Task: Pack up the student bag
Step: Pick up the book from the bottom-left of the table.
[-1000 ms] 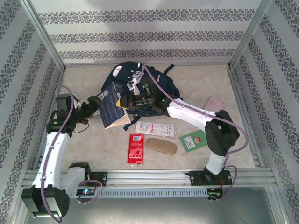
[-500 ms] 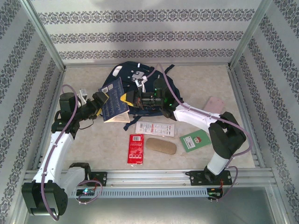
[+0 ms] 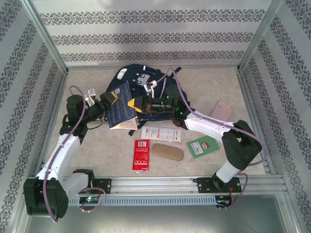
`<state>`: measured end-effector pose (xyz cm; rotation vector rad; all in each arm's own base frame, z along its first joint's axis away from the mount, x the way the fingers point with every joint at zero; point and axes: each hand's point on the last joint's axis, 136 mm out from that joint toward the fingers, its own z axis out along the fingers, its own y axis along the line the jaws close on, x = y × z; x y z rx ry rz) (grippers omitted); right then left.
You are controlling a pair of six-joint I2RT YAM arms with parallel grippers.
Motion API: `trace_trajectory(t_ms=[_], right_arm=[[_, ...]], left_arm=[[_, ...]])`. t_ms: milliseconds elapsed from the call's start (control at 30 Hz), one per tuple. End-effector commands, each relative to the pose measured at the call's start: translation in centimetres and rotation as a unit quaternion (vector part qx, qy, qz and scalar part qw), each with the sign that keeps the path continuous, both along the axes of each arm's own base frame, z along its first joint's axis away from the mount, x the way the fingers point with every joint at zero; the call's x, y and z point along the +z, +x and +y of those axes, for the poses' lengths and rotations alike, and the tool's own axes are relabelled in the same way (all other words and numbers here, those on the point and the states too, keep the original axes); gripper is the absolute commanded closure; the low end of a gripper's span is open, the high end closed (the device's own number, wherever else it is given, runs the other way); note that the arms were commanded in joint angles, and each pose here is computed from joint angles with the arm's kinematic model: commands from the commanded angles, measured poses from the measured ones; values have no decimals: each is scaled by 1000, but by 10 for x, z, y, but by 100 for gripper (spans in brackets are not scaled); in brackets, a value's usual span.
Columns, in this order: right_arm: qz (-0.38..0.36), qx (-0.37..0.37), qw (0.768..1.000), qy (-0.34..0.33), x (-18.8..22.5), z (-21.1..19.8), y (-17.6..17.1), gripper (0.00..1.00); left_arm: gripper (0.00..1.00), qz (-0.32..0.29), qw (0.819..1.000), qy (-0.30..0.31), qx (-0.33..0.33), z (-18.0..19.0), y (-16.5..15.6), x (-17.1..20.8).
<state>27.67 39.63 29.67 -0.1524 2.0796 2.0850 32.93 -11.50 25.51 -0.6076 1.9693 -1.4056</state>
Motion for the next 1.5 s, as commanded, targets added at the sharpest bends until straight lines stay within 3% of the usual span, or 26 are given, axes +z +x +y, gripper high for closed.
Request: trace_trajectory(t_ms=[0, 267, 400, 467, 600, 700, 833, 1000, 1167, 1333, 1467], right_arm=[[-43, -2, 998, 35, 24, -10, 0, 100], [-43, -30, 998, -16, -11, -25, 17, 98], [-47, -42, 997, -40, -22, -28, 20, 85], [-53, -61, 995, -56, -25, -34, 21, 63], [-69, -135, 982, -114, -31, -55, 24, 23], [-58, -179, 975, -115, -29, -65, 22, 12], [-22, -176, 982, -59, -18, -50, 12, 7], [2, -159, 986, 41, 7, -29, 6, 5], [-11, -178, 981, 81, 20, -26, 6, 6], [-25, -185, 978, 92, 27, -26, 6, 7], [-37, -220, 974, 31, 2, -42, 9, 7]], left_arm=[[35, -68, 997, -35, -30, -18, -3, 36], [75, -90, 995, -29, -27, -22, -13, 46], [96, -90, 996, -23, -14, -19, -14, 46], [100, -92, 995, -21, -1, -15, -13, 47], [100, -112, 992, -28, 57, -2, -11, 56], [100, -137, 982, -49, 122, 10, -7, 68], [100, -167, 966, -72, 182, 11, -7, 87], [100, -187, 955, -100, 206, 2, -5, 104], [100, -191, 953, -101, 210, -8, -7, 111], [100, -189, 954, -84, 215, -11, -7, 108], [100, -204, 951, -77, 222, -7, -11, 121]])
